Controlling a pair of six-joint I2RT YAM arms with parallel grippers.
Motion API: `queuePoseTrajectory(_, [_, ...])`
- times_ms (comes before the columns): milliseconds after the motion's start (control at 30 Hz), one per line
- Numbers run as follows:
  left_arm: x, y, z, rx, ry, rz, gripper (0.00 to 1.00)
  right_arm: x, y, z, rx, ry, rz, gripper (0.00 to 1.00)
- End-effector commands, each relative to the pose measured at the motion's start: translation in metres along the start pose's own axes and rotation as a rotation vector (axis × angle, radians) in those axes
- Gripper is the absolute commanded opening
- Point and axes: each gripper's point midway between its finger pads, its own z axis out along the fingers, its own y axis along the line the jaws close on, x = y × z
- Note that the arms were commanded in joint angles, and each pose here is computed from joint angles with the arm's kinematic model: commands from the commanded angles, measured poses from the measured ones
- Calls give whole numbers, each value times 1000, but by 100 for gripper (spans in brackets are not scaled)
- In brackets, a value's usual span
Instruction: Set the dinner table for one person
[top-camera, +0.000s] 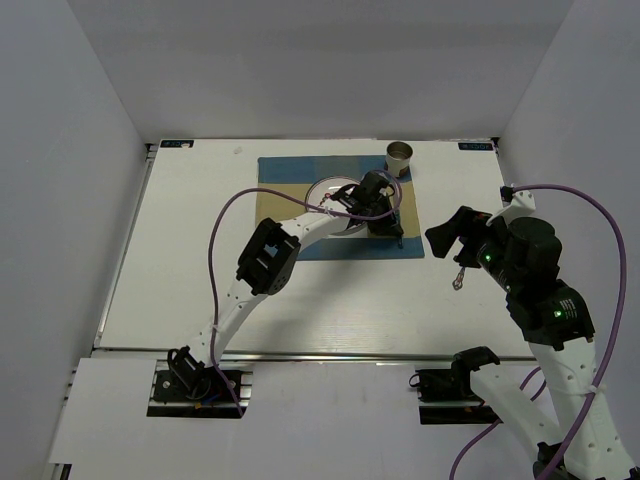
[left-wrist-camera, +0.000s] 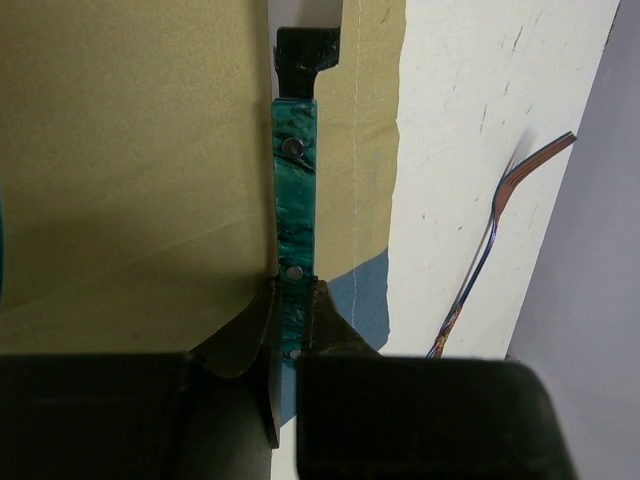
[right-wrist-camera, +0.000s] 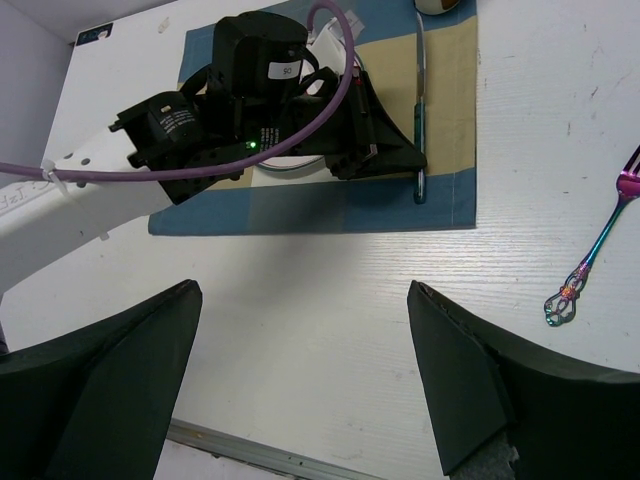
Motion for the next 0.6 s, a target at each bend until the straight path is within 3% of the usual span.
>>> queuePoseTrajectory(0, [-8, -20, -2, 61, -19, 10, 10, -5, 2, -2, -12, -15, -20, 89])
queuePoseTrajectory(400, [-6, -18, 1, 60, -8, 13, 33, -2, 3, 1, -21, -11, -19, 89])
queuePoseTrajectory(567, [-7, -20, -1, 65, -14, 19, 38, -2, 3, 1, -21, -11, -19, 89])
